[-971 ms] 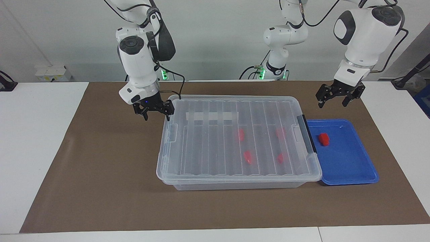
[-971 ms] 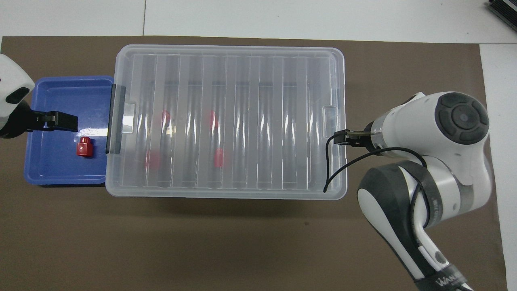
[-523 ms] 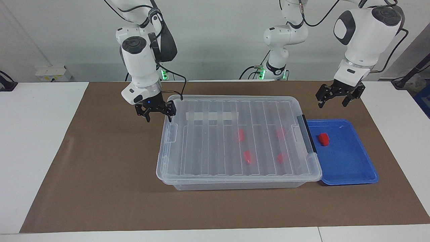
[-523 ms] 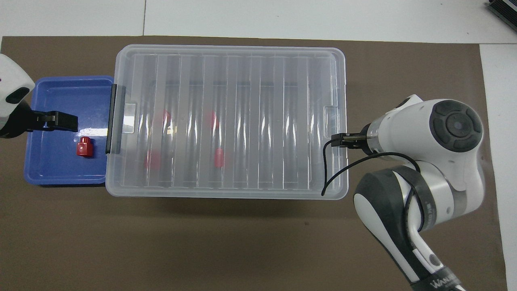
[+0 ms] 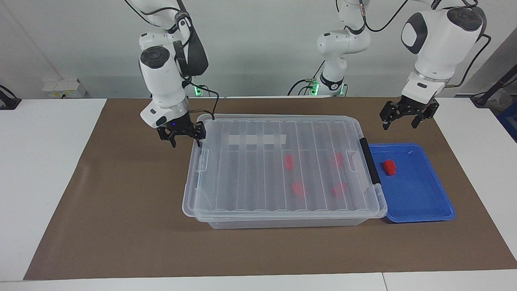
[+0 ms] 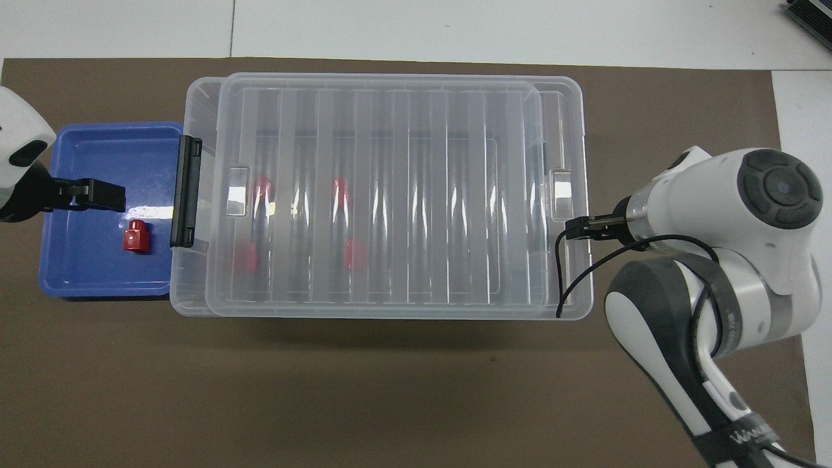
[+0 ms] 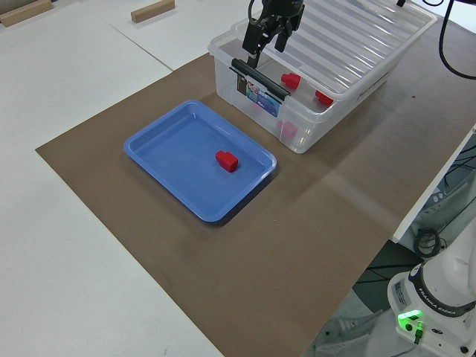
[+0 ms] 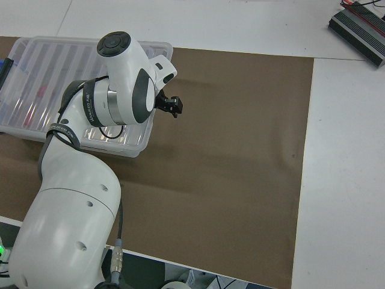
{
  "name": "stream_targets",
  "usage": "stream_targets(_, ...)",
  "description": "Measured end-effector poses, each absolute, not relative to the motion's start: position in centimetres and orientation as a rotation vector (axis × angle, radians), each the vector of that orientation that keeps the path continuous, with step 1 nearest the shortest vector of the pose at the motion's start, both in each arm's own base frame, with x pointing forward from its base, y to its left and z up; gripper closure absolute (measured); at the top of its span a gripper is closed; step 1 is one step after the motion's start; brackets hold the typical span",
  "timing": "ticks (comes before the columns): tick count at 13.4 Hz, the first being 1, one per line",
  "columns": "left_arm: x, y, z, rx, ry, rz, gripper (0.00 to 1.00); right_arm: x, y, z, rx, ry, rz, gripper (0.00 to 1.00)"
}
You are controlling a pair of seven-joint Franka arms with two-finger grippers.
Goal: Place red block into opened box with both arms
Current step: 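Slide the clear lid away from the blue tray with the right gripper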
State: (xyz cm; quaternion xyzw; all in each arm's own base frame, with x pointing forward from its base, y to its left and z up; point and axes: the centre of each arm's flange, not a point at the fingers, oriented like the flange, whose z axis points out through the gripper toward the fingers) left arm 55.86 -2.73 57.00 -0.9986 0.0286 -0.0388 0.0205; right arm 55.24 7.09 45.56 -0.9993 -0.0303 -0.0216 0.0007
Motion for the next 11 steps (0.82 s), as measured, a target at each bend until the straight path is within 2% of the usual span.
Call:
stream_targets(6,55.9,-2.7,57.0,-3.097,0.089,-0.12,0.0,55.6,-0.7,45.7,-3.135,-0.286,-0.061,0.11)
stream_targets(11,55.9,-2.7,57.0,-3.097,0.089,-0.12,0.0,55.5,-3.5,45.8,-3.125,-0.415,-0.064,0.11)
